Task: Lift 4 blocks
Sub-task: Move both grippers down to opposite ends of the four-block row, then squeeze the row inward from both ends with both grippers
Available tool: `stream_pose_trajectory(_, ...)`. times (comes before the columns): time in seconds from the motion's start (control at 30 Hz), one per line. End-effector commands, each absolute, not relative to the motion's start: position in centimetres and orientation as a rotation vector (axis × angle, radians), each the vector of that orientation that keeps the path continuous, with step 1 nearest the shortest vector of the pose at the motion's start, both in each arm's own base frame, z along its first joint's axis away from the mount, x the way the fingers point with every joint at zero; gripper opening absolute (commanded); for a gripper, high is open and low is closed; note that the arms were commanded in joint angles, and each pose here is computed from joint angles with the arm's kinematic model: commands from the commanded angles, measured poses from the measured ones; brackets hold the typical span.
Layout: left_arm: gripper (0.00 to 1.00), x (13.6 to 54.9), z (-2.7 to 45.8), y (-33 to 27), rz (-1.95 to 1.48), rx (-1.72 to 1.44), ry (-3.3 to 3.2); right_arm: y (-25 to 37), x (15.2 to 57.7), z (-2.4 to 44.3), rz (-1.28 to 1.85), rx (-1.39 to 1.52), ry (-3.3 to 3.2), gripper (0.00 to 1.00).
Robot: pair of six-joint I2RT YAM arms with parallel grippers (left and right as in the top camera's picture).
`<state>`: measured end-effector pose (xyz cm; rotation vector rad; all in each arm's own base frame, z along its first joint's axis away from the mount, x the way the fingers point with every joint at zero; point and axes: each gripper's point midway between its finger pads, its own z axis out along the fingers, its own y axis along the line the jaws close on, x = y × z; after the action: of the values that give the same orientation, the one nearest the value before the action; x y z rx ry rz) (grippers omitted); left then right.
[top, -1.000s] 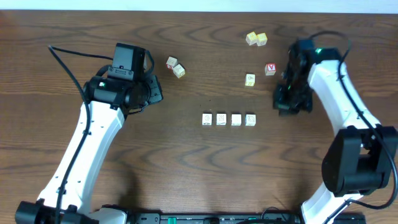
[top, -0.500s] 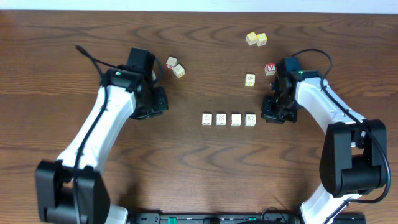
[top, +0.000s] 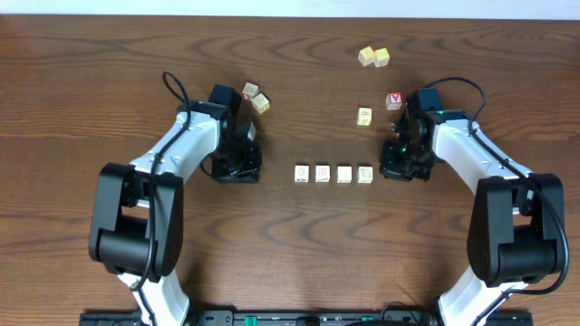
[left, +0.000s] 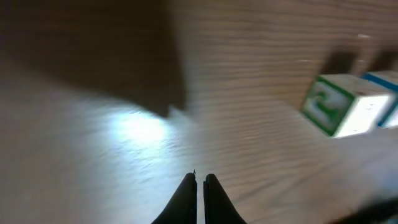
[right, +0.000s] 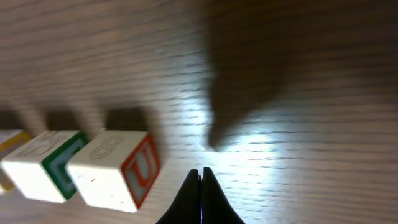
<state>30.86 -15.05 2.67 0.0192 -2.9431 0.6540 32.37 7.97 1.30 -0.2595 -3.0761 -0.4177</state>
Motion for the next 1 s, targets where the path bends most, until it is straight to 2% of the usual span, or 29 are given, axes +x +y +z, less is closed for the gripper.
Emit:
stream_pose_trajectory(0.0, 0.07, 30.1, 2.8, -17.6, 0.927, -0.173, -2.86, 9.6, 31.6, 1.9, -0.567, -0.151, -3.035, 0.01)
stream_pose_trajectory(0.27, 0.07, 31.4, 3.8, -17.4, 1.134, -0.131, -2.834, 10.1, 31.2, 2.4, -0.668, -0.164, -2.993, 0.01)
stream_pose_trajectory(0.6, 0.07, 31.8, 3.0, -17.7, 1.123, -0.096, -2.841, 9.2, 30.5, 0.1, -0.657, -0.193, -3.014, 0.01)
stream_pose_trajectory(0.73, 0.07, 31.3, 0.8, -17.6, 1.1, -0.054, -2.785, 8.7, 31.4, 0.2, -0.744, -0.244, -3.022, 0.01)
stream_pose_trajectory(0.83, 0.07, 31.5, 0.9, -17.9, 1.176, -0.033, -2.747, 8.2, 31.4, 0.3, -0.748, -0.269, -3.02, 0.01)
stream_pose_trajectory(0.97, 0.07, 31.6, 1.2, -18.2, 1.222, -0.03, -2.727, 9.8, 31.6, 1.3, -0.923, -0.23, -2.981, 0.01)
